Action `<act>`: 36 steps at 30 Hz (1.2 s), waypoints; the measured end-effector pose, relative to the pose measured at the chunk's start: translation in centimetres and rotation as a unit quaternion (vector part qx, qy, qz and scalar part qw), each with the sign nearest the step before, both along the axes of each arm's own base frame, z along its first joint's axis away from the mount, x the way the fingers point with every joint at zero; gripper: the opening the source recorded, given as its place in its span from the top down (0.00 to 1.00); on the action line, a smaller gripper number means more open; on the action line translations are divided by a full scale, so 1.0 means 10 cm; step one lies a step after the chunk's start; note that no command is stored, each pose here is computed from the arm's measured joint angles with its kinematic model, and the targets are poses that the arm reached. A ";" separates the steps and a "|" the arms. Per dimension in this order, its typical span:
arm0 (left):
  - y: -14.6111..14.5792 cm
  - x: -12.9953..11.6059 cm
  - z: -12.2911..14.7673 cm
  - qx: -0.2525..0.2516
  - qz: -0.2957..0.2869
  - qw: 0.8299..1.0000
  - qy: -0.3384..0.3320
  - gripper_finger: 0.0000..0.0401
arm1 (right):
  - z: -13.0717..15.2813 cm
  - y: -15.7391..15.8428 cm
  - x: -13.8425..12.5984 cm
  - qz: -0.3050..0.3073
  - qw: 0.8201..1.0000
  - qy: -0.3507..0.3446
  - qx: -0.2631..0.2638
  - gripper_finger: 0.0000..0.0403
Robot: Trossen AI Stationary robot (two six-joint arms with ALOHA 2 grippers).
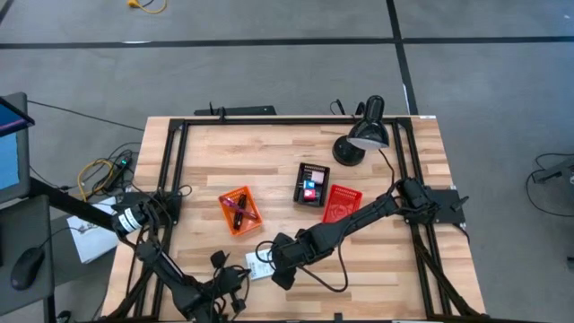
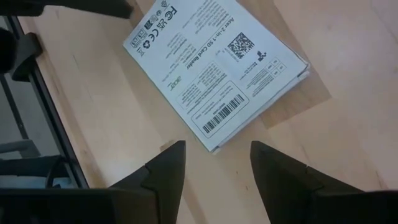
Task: Pick and place items into bin
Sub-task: Put the white card reader box into the red bin
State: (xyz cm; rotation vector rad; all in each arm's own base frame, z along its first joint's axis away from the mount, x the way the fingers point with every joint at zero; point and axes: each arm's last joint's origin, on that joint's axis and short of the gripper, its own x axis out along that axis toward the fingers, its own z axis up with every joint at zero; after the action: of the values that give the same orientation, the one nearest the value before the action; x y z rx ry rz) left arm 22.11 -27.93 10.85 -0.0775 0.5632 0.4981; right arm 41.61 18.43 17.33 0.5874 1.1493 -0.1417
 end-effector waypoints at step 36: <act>-0.10 -0.26 -0.27 -0.031 0.023 0.999 0.019 1.00 | -0.17 0.06 0.15 -0.012 0.998 -0.037 0.039 0.47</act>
State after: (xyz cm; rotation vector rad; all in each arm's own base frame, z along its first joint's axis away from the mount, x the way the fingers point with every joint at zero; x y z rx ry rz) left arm 19.55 -28.96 8.12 -0.1404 0.6155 0.5283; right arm 43.06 19.01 15.67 0.6705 1.0797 -0.0939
